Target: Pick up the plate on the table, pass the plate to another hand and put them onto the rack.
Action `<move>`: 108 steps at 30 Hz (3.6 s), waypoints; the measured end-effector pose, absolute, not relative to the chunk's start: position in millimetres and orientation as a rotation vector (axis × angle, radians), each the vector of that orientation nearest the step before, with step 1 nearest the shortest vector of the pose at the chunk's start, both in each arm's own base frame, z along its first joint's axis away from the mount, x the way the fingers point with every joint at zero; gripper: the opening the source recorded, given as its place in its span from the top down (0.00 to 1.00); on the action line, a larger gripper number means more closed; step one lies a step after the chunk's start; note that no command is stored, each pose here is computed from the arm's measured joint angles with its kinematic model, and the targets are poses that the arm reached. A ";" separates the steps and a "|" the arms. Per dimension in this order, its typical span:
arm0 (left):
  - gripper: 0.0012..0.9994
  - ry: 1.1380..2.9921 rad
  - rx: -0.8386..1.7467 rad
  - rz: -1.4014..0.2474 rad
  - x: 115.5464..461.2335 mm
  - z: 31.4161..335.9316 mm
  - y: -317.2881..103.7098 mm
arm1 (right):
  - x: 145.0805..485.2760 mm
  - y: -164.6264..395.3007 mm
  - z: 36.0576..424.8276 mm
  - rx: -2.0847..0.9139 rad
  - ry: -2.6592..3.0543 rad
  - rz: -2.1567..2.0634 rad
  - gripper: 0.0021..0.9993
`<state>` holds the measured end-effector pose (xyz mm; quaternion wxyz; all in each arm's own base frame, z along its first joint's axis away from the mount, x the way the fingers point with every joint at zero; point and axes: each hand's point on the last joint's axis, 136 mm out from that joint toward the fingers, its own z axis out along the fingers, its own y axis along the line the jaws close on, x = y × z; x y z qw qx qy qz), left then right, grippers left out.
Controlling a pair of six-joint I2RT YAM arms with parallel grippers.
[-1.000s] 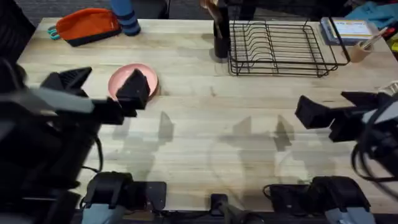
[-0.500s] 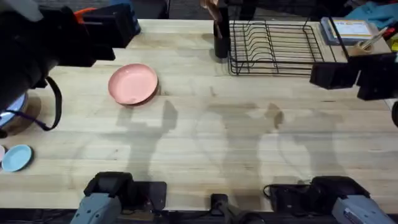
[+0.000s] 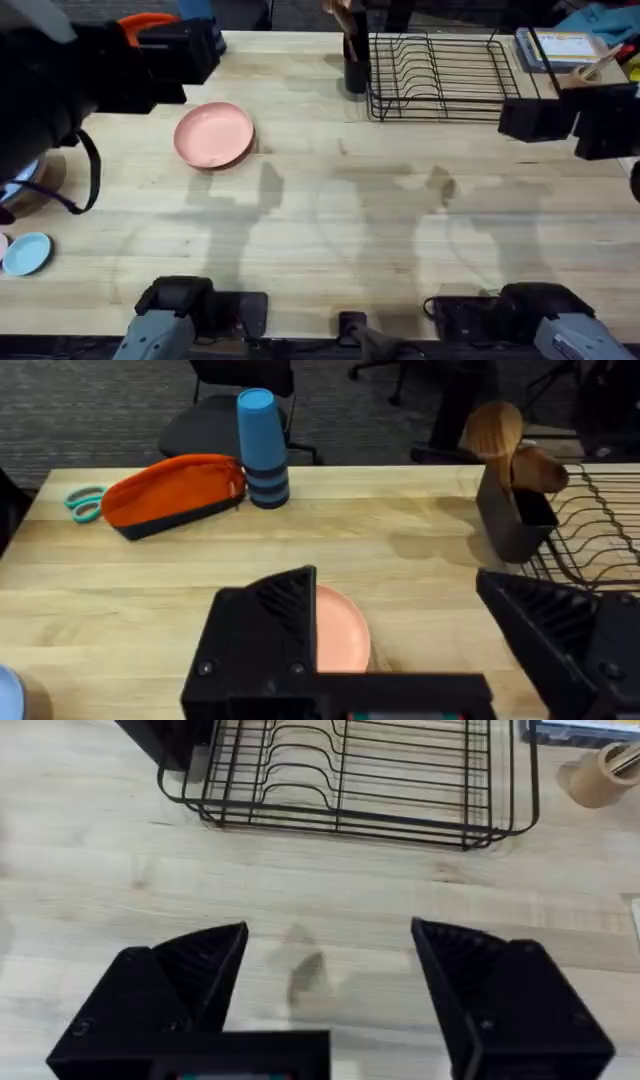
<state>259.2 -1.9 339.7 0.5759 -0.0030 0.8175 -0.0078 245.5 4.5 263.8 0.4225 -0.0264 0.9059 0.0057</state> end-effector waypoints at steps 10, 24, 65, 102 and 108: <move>0.01 2.068 -0.052 -0.005 278.7 302.2 6.5 | 245.5 4.5 263.8 -0.066 2.268 0.014 0.00; 0.01 2.256 -0.452 0.080 294.7 246.6 105.0 | 245.4 4.5 263.7 -0.066 2.269 0.014 0.00; 0.23 2.715 -0.719 -0.006 344.1 38.5 159.9 | 245.4 4.5 263.7 -0.066 2.269 0.014 0.00; 0.96 2.632 -0.255 -0.603 430.5 158.0 14.9 | 245.4 4.4 263.6 -0.066 2.269 0.014 0.00; 0.96 2.534 -0.170 -0.977 426.1 183.2 -26.8 | 249.8 4.4 269.0 -0.066 2.241 0.012 0.00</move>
